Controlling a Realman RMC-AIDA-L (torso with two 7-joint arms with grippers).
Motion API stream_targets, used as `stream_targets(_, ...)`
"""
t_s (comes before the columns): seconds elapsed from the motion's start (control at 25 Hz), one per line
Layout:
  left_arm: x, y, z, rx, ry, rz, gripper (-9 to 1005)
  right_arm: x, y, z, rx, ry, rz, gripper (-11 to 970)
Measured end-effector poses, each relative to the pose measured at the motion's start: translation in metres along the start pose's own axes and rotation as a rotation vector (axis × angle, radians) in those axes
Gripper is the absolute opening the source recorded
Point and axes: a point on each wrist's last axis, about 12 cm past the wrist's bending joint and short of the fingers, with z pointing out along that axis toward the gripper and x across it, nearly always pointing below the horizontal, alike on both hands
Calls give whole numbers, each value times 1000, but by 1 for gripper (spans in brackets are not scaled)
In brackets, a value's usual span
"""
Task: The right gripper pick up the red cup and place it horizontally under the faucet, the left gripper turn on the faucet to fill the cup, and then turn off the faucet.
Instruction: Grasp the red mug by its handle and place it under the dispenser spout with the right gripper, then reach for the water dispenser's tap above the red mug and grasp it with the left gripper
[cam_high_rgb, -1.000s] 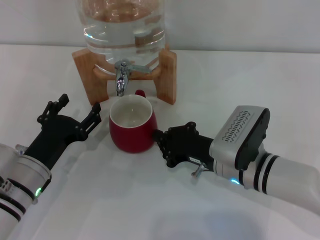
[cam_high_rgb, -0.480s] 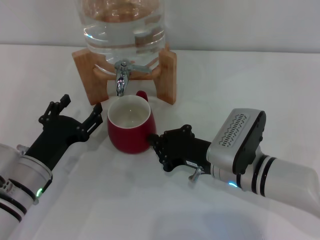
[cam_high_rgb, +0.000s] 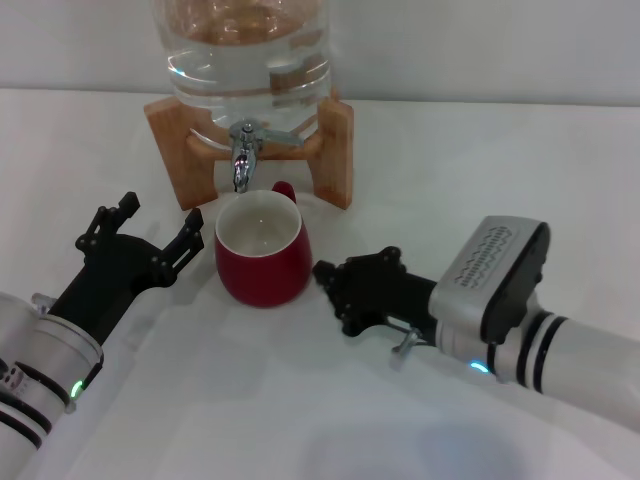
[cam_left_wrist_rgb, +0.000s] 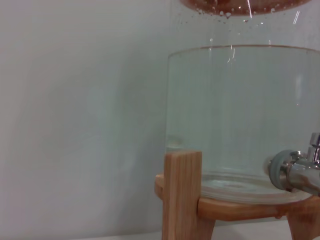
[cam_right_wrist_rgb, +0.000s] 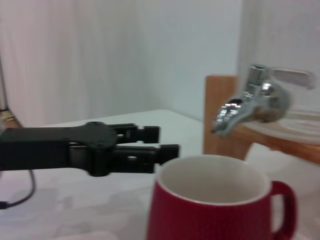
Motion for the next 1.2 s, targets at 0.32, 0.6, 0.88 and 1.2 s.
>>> stream_targets(0.32, 0, 1, -1, -2, -1, 1, 886, 12, -19, -14, 92, 13, 19, 102)
stream_targets(0.6, 0, 2, -1, -4, -1, 3, 886, 19, -30, -29, 131, -43, 18, 106)
stream_targets(0.88, 0, 3, -1, -9, -2, 4, 886, 26, -34, -50, 165, -133, -4, 173)
stream_targets(1.2, -1, 4, -1, -12, -3, 5, 886, 32, -38, -65, 278, -179, -26, 346)
